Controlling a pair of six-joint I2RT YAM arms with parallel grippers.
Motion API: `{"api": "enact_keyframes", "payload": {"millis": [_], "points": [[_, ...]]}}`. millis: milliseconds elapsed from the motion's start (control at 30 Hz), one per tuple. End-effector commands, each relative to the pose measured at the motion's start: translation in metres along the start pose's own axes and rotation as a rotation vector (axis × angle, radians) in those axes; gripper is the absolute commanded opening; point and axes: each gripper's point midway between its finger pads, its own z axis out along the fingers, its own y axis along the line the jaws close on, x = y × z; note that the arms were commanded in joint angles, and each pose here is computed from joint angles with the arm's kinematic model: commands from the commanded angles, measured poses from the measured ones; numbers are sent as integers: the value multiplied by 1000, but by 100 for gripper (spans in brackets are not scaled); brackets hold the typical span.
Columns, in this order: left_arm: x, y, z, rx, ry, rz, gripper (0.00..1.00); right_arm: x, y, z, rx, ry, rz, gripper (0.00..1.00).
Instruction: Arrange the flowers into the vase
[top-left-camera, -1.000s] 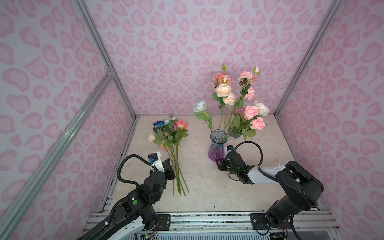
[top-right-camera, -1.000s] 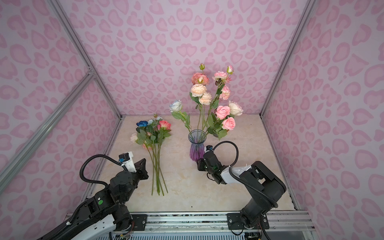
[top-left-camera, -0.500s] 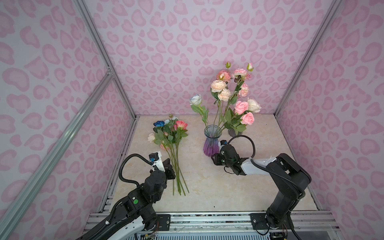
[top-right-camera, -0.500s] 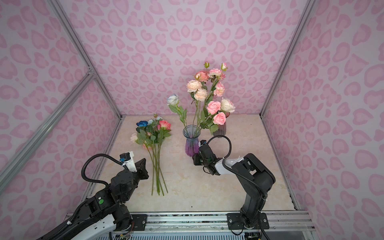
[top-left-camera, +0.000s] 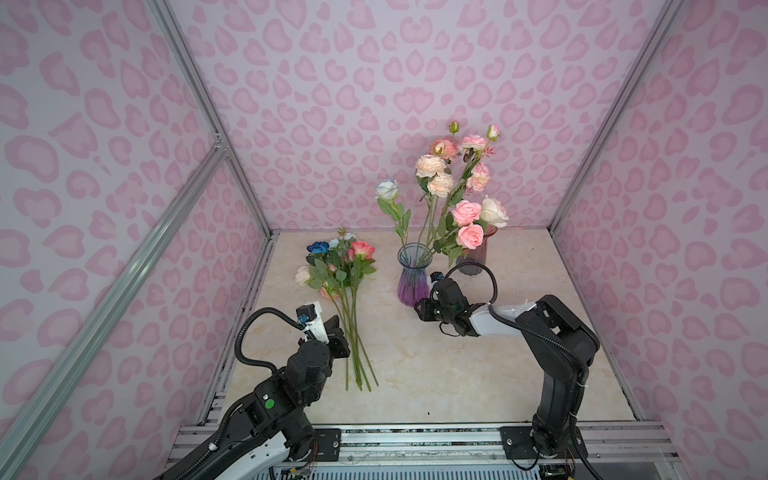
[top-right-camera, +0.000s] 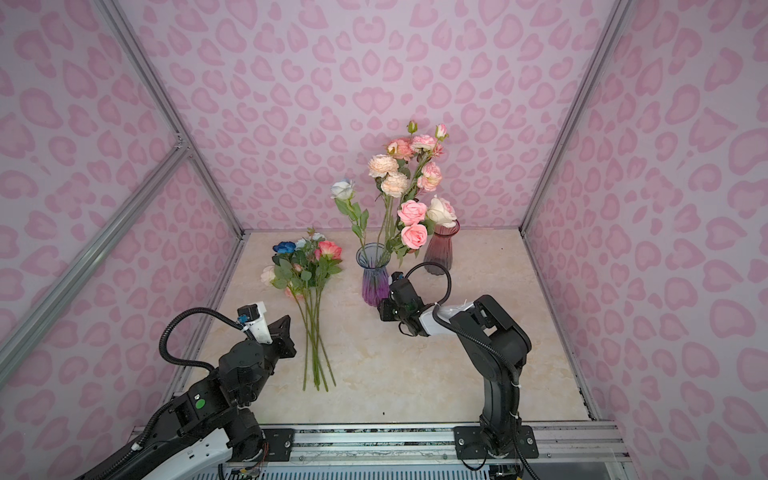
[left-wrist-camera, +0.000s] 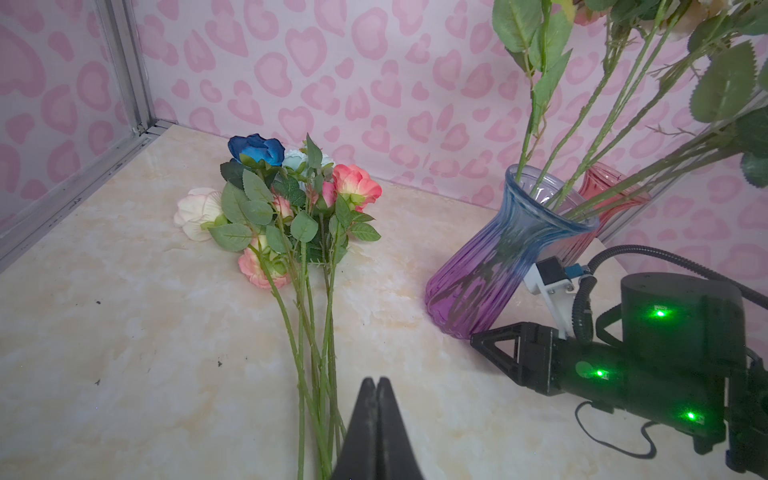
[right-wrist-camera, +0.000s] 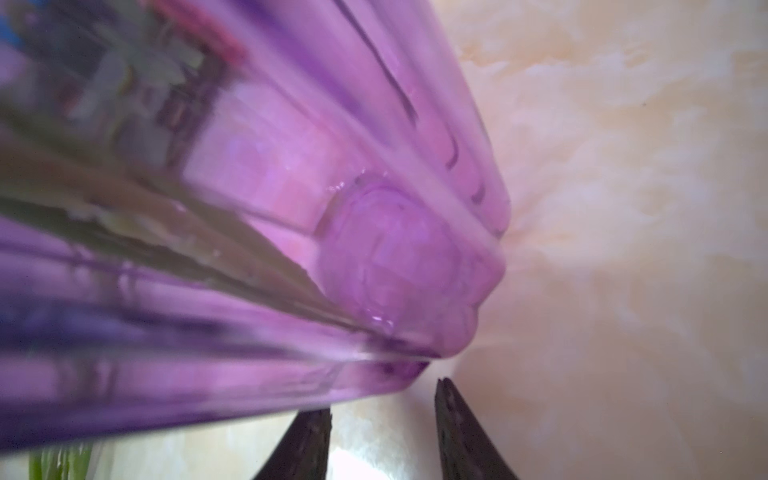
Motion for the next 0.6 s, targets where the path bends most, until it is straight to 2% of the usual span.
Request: {"api": "enact_keyframes", "payload": {"millis": [0, 567], "points": [[-8, 1, -2, -4, -27, -17, 3, 2, 2, 6, -3, 19, 2, 43], [-9, 5, -6, -9, -29, -27, 3, -34, 18, 35, -14, -24, 32, 46]]}}
